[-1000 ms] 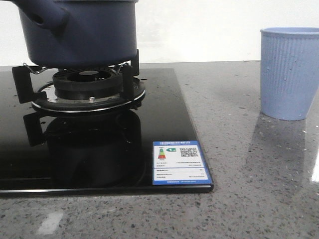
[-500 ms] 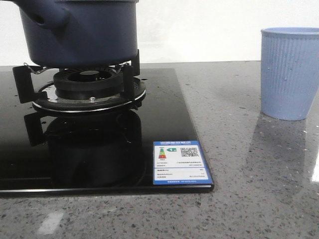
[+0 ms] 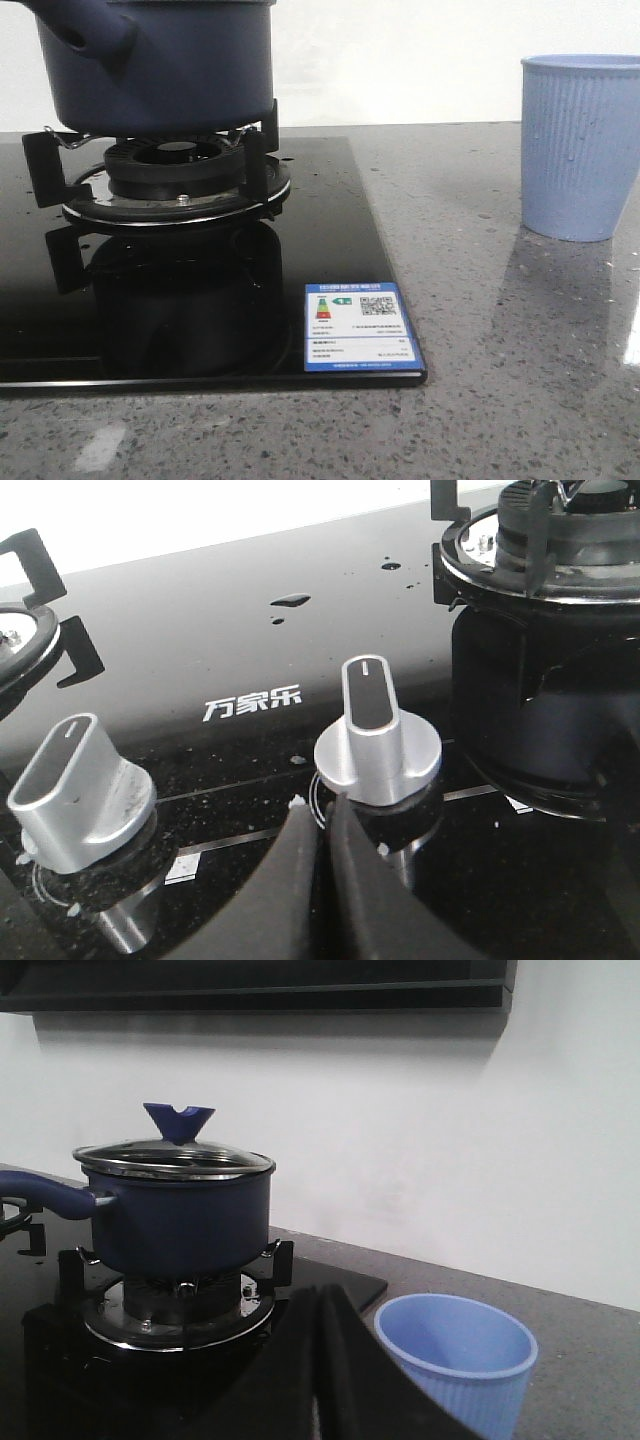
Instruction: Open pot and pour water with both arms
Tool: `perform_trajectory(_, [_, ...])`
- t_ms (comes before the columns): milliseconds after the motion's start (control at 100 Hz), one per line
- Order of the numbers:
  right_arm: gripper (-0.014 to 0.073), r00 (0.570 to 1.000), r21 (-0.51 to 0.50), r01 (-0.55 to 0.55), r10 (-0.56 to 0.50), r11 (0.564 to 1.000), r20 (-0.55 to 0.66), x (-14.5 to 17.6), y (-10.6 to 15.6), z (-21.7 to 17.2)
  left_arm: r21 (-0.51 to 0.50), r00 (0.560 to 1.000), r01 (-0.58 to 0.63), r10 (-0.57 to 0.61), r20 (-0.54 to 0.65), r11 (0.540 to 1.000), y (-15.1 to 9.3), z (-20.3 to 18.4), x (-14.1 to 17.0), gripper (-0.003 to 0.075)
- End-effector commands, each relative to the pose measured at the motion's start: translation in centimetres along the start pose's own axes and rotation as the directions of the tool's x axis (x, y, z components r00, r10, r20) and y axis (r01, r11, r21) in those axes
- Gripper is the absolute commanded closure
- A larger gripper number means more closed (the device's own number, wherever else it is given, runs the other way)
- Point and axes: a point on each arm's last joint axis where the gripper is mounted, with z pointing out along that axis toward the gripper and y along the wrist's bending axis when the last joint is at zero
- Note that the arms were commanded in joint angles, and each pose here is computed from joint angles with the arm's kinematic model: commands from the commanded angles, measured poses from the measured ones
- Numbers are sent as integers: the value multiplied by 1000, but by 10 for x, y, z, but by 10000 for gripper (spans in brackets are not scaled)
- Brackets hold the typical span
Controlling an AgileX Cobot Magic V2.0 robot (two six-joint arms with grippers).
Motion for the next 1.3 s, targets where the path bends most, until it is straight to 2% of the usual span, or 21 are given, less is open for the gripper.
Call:
perform_trajectory(0, [664, 1000, -11, -6, 6, 1000, 28, -9, 1, 1, -15, 999, 12, -11, 49, 1000, 0, 0, 0, 740])
perform_trajectory(190, [664, 1000, -11, -7, 7, 1000, 25, -8, 1, 1, -15, 999, 12, -11, 49, 1000, 0, 0, 0, 740])
perform_trajectory(340, [664, 1000, 19, -4, 4, 1000, -24, 6, -2, 1, -15, 999, 12, -11, 49, 1000, 0, 0, 0, 740])
perform_trajectory(480, [664, 998, 105, -44, 49, 993, -50, 19, -8, -3, -15, 999, 12, -11, 49, 1000, 0, 0, 0, 740])
perform_trajectory(540, [664, 999, 141, -7, 14, 990, -50, 26, -11, -5, -15, 999, 12, -11, 49, 1000, 0, 0, 0, 740])
perform_trajectory(550, [664, 998, 153, -35, 41, 988, -40, 26, -12, -5, -15, 999, 12, -11, 49, 1000, 0, 0, 0, 740])
perform_trajectory(560, [664, 999, 160, 4, 4, 987, -53, 29, -13, -5, -15, 999, 12, -11, 49, 1000, 0, 0, 0, 740])
perform_trajectory(610, [664, 997, 209, 36, -20, 977, -77, 36, -17, -8, -15, 999, 12, -11, 49, 1000, 0, 0, 0, 740])
perform_trajectory(620, [664, 997, 221, 12, 5, 975, -74, 37, -18, -8, -15, 999, 12, -11, 49, 1000, 0, 0, 0, 740])
perform_trajectory(630, [664, 995, 226, 49, -29, 973, -91, 40, -18, -9, -15, 999, 12, -11, 49, 1000, 0, 0, 0, 740])
perform_trajectory(670, [664, 992, 251, 62, -32, 966, -122, 47, -20, -12, -15, 999, 12, -11, 49, 1000, 0, 0, 0, 740])
perform_trajectory(770, [664, 974, 286, 52, 14, 957, -225, 68, -22, -19, -15, 999, 12, -11, 49, 1000, 0, 0, 0, 740])
perform_trajectory(870, [664, 959, 329, 54, 43, 943, -280, 84, -23, -25, -15, 999, 12, -11, 49, 1000, 0, 0, 0, 740])
perform_trajectory(1120, [664, 935, 473, 46, 129, 880, -330, 92, -28, -38, -15, 999, 12, -11, 49, 1000, 0, 0, 0, 740])
perform_trajectory(1220, [664, 908, 491, 52, 164, 869, -386, 98, -28, -41, -15, 999, 12, -11, 49, 1000, 0, 0, 0, 740])
perform_trajectory(1290, [664, 907, 492, 52, 165, 869, -388, 98, -28, -41, -15, 999, 12, -11, 49, 1000, 0, 0, 0, 740])
